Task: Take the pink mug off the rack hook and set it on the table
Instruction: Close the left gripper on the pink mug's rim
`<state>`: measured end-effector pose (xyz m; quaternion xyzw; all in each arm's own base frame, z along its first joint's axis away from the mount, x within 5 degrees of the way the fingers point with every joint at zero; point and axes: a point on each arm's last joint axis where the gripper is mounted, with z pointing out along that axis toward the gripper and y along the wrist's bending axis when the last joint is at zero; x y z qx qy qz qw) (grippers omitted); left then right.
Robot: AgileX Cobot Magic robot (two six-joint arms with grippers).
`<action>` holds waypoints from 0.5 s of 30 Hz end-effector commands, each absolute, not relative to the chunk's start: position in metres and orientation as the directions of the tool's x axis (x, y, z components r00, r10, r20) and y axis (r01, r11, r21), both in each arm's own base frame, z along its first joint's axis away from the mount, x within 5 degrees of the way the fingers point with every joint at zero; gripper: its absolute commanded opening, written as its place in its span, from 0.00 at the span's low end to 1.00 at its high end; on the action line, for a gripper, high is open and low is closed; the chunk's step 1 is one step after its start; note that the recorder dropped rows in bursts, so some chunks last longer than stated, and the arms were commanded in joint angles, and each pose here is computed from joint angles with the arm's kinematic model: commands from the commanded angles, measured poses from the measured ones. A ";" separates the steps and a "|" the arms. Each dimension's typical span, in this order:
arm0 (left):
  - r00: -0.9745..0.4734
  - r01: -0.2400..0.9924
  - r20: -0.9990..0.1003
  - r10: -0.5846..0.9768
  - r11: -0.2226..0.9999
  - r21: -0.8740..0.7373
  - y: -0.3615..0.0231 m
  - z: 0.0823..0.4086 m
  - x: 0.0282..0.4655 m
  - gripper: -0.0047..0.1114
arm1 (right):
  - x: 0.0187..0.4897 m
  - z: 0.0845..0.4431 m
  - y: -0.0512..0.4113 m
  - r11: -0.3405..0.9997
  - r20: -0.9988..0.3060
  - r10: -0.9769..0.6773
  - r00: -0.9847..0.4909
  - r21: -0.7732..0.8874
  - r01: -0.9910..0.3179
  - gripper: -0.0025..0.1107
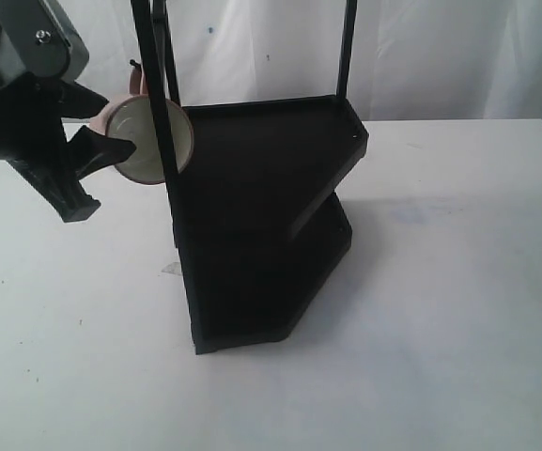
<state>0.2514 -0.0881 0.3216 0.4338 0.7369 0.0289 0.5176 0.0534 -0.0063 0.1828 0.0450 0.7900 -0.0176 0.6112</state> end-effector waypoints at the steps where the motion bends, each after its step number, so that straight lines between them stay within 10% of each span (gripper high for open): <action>1: -0.096 0.597 -0.747 0.657 0.639 0.485 -0.090 0.320 0.257 0.53 | 0.053 0.183 -0.007 0.995 -0.970 0.048 -0.239 0.025 0.097 0.02; 8: -0.080 0.540 -0.758 0.647 0.668 0.513 -0.087 0.325 0.260 0.47 | 0.053 0.183 -0.007 0.995 -0.970 0.048 -0.239 0.025 0.097 0.02; 15: -0.081 0.543 -0.758 0.647 0.666 0.511 -0.087 0.325 0.260 0.17 | 0.053 0.183 -0.007 0.995 -0.970 0.048 -0.239 0.025 0.097 0.02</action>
